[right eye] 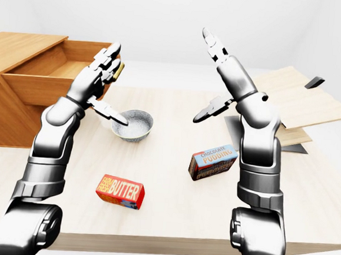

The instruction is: Close the top drawer of the cabinet.

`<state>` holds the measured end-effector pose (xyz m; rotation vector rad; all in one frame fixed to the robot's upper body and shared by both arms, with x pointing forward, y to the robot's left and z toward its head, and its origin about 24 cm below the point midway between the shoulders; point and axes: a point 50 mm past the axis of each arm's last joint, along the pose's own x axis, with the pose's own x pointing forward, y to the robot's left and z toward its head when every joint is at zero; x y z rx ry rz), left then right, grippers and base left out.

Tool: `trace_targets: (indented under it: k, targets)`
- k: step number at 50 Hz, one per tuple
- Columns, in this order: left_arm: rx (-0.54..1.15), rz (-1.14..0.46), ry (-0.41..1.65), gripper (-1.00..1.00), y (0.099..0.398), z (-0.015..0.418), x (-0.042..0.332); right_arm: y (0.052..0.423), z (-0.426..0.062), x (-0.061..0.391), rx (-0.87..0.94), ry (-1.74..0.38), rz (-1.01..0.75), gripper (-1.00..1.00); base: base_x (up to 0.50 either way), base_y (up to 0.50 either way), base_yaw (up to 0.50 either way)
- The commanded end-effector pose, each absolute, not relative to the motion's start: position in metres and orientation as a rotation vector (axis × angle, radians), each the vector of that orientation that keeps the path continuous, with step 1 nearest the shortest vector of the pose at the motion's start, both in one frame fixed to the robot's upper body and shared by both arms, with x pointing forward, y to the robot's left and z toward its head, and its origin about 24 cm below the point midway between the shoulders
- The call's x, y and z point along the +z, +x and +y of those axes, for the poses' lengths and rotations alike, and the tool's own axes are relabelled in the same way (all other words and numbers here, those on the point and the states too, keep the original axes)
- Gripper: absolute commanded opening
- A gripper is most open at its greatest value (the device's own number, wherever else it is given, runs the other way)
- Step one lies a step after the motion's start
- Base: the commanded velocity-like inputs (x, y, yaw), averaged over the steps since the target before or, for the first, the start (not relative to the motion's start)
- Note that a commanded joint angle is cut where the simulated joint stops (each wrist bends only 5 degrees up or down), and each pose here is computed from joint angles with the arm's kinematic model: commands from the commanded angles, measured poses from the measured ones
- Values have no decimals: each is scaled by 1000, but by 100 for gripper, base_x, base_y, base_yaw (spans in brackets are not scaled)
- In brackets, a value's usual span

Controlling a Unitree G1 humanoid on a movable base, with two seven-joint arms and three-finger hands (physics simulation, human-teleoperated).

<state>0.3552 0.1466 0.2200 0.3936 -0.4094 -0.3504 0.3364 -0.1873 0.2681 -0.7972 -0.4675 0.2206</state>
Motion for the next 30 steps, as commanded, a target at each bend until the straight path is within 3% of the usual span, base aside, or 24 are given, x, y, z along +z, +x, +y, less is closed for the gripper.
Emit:
trace_targets:
  k: [1,14,30]
  targets:
    - [-253,-320,342,100,370,166,207,338,-189,263,217,-796,-447,100,0,0,0]
    - [-46,-106,375,100,393,204,178,338,-188,260,216,-807,-439,100,0,0,0]
    - [147,-20,527,100,399,235,176,339,-185,255,228,-801,-427,100,0,0,0]
